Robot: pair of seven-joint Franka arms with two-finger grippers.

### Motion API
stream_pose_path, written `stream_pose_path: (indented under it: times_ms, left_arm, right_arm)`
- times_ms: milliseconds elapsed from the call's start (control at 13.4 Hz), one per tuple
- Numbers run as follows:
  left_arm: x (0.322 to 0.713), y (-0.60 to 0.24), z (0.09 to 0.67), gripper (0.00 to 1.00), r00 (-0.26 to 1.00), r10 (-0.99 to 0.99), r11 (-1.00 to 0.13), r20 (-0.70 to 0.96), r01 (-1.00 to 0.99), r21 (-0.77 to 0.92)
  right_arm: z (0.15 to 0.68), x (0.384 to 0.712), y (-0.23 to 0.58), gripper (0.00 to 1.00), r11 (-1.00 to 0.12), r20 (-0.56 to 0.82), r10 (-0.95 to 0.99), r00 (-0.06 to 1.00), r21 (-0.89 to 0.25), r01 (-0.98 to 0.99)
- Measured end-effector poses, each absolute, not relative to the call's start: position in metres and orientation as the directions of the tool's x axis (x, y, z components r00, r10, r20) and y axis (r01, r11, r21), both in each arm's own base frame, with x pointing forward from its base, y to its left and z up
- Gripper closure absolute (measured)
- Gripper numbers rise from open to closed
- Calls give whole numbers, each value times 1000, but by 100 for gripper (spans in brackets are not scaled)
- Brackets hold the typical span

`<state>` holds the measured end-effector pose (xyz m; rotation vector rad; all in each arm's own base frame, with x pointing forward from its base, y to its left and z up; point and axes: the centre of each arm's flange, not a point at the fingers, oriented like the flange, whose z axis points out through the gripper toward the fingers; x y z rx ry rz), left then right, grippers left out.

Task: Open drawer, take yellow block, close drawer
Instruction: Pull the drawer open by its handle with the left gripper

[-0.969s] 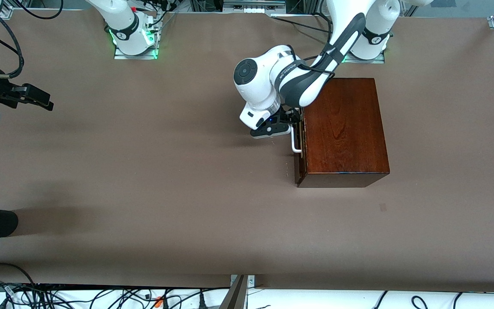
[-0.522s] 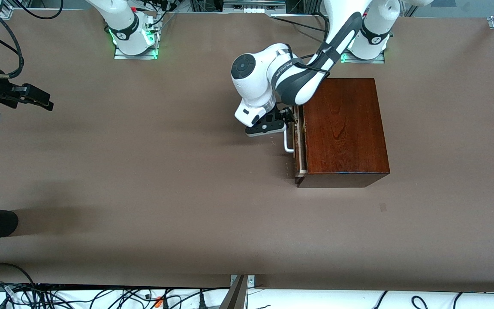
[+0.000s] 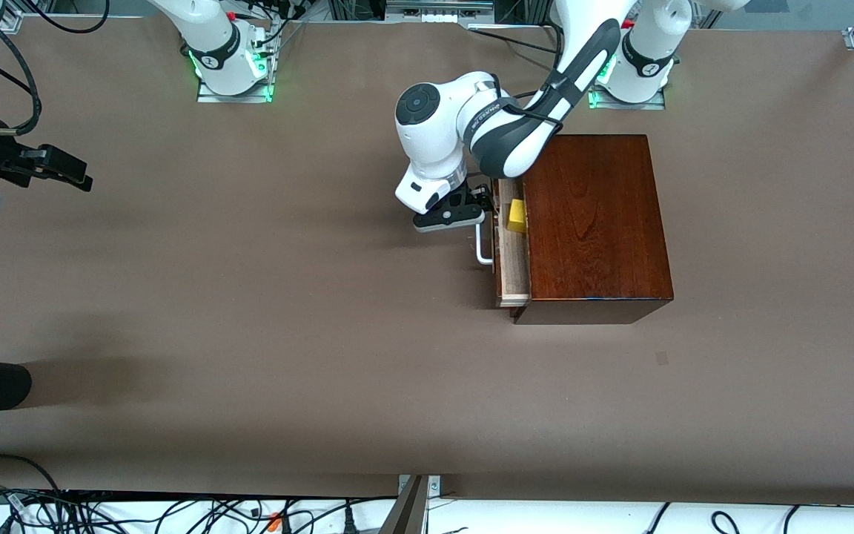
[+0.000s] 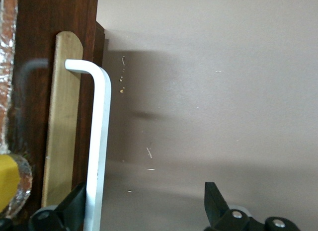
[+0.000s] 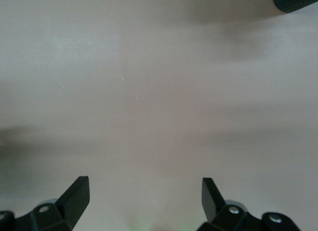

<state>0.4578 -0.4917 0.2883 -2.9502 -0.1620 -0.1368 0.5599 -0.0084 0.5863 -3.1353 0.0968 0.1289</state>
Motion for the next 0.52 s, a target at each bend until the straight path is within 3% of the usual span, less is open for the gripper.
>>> stream_pose_path:
  times_ms: [522]
  left_arm:
    - [456, -507, 290, 0, 990, 99, -984, 100, 112, -135]
  right_arm:
    - [586, 560, -8, 0, -998, -82, -62, 995, 0, -62]
